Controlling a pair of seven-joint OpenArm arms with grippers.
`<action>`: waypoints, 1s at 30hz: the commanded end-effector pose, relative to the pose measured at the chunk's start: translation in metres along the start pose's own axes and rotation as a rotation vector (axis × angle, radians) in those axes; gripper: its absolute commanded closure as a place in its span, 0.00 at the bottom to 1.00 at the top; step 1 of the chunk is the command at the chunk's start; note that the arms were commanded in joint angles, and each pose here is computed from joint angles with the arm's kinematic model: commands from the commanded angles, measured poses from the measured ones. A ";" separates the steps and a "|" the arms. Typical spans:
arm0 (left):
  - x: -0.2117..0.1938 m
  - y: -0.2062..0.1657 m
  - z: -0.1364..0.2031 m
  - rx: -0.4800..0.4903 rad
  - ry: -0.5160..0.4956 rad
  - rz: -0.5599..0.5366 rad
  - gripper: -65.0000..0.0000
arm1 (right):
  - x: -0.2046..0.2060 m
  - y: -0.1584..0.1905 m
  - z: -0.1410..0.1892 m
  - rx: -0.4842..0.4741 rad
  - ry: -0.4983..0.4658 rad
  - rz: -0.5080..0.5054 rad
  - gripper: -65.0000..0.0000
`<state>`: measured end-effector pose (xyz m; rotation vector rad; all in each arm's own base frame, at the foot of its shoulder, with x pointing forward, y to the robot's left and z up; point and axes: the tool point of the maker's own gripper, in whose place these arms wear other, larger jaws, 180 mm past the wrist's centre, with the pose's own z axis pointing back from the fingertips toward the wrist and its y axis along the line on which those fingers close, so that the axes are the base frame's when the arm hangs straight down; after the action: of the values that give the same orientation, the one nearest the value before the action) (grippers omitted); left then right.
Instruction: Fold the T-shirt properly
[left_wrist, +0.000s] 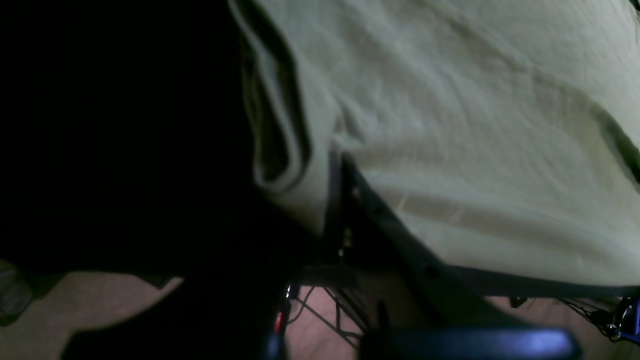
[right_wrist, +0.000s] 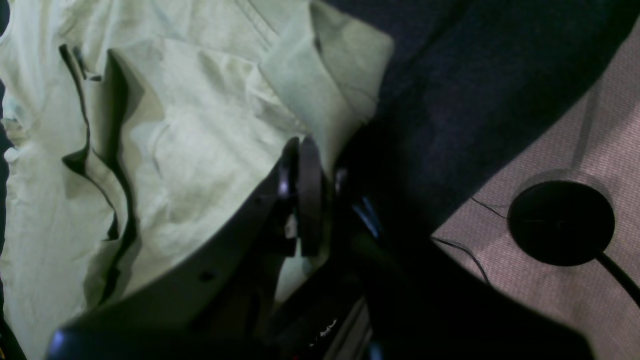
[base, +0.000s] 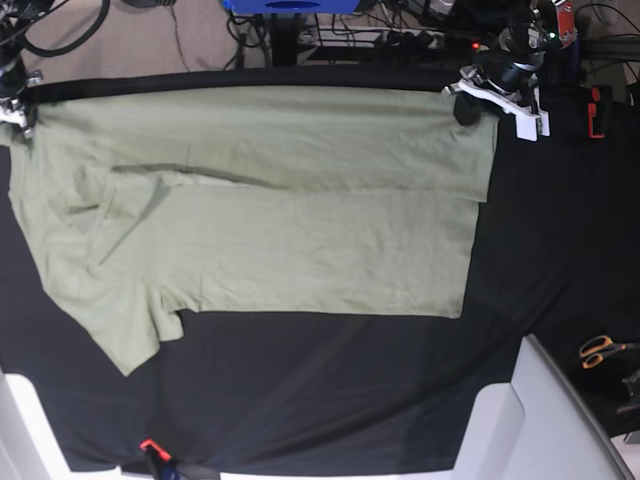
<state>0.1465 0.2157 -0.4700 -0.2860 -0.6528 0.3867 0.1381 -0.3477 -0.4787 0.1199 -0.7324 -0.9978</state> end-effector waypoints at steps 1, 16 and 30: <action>0.008 0.004 0.004 0.010 -0.029 -0.009 1.00 | 0.018 -0.001 0.004 0.003 -0.053 0.012 1.00; 0.008 0.036 0.025 0.098 -0.057 0.040 0.48 | 0.022 -0.022 0.022 0.004 -0.095 -0.075 0.18; 0.110 0.130 0.098 0.350 -0.355 0.059 0.11 | 0.154 0.070 0.006 0.117 -0.268 0.304 0.17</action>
<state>0.1230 0.3886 -0.3987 0.0939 -0.8646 0.6319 0.2308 -0.4287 -0.3788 -0.0281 -0.9795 -0.6924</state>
